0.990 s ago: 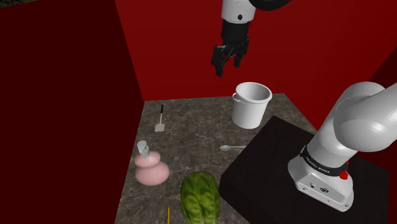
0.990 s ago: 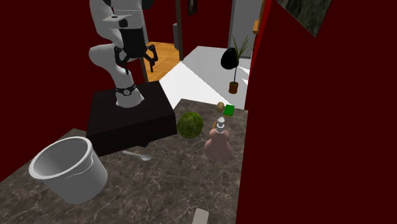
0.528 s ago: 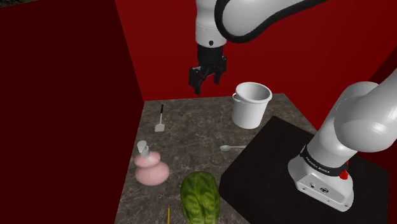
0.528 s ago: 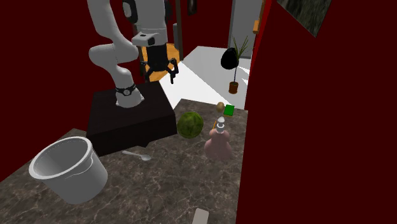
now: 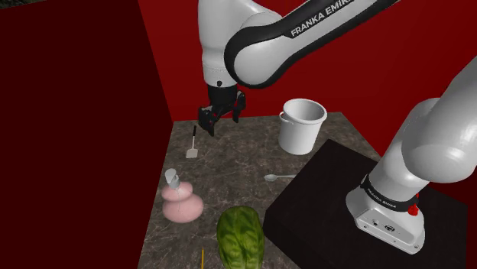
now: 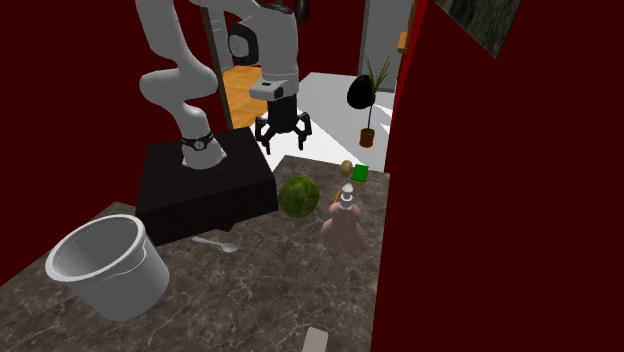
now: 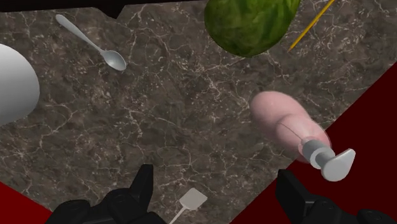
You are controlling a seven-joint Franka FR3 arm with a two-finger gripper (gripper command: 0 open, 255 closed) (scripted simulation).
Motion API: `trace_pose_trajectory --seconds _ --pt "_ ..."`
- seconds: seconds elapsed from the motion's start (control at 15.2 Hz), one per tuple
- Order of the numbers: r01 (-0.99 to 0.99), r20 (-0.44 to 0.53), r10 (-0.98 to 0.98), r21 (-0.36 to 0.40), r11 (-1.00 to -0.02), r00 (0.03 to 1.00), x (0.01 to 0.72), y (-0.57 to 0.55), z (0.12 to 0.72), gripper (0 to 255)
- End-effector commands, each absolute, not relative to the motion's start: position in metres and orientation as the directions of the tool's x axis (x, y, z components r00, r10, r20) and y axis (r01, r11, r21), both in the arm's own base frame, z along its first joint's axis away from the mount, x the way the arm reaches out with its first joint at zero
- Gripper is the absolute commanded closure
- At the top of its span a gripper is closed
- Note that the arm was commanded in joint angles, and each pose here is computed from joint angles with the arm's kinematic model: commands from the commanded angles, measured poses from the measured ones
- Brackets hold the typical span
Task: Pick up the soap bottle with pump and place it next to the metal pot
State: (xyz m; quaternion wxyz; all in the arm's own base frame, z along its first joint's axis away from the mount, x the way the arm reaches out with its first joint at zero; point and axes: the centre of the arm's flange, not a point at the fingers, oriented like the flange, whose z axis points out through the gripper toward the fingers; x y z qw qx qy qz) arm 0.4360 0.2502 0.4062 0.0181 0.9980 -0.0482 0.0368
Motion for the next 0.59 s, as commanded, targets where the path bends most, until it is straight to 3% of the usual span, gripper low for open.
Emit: trace_pose_trajectory --seconds 0.0,0.53 --pt "-0.101 0.077 -0.098 0.03 -0.994 0.992 0.447 0.272 0.391 0" --pt "-0.108 0.081 -0.105 0.025 -0.994 0.991 0.483 0.351 0.332 0"
